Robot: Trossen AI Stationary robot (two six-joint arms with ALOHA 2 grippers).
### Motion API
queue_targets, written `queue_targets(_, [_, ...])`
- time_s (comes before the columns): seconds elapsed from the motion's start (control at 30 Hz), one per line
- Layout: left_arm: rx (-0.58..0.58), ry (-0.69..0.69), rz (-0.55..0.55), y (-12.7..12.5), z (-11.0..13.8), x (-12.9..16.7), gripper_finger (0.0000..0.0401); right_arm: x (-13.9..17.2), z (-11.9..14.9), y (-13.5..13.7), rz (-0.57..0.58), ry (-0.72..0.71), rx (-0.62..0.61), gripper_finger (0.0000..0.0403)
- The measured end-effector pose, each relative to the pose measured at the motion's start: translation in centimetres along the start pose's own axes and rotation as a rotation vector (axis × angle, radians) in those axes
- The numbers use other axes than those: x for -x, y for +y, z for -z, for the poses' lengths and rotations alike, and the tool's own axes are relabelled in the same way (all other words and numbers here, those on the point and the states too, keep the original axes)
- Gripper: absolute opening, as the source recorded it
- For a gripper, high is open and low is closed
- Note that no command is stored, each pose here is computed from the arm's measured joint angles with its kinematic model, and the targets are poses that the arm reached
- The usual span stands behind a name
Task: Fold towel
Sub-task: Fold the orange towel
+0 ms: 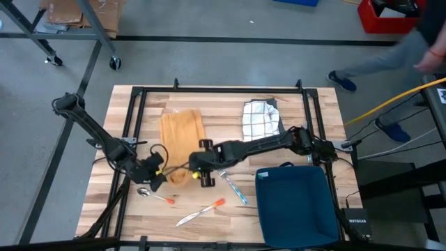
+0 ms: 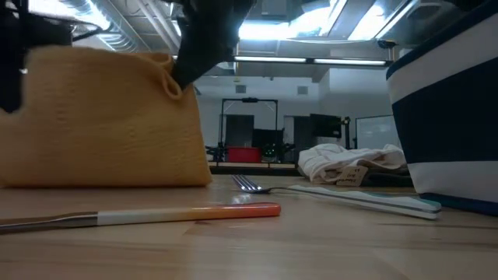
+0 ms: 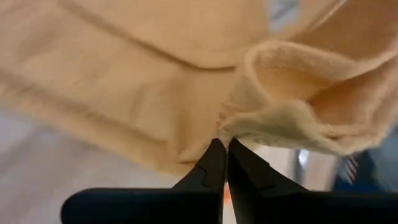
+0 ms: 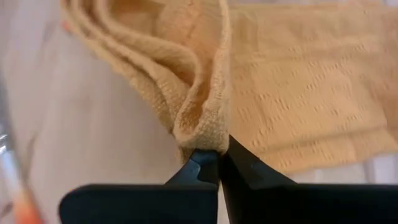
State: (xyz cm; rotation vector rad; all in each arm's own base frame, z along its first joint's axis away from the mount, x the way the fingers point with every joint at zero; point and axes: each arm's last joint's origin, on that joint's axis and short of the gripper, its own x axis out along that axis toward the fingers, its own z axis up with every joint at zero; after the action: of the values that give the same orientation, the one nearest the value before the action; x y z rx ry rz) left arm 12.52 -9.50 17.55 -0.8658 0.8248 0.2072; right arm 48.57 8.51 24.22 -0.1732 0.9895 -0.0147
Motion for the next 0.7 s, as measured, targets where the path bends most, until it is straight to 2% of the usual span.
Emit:
queue_targets(0.23, [0.107,-0.174,-0.204,2.3,-0.3,0.9,0.0000,-0.7,0.1,-4.4,0.049,0.011,-0.204,0.0004])
queue_targets(0.43, [0.131,-0.313,-0.264,3.0,-0.7,1.2,0.0000,-1.5,0.7,-7.7,0.045,0.019,-0.327,0.0008])
queue_targets(0.7, [0.098,-0.386,-0.406,4.3,-1.4,1.4,0.0000,-3.8,2.7,-9.6,0.065,0.054,-0.368,0.0009])
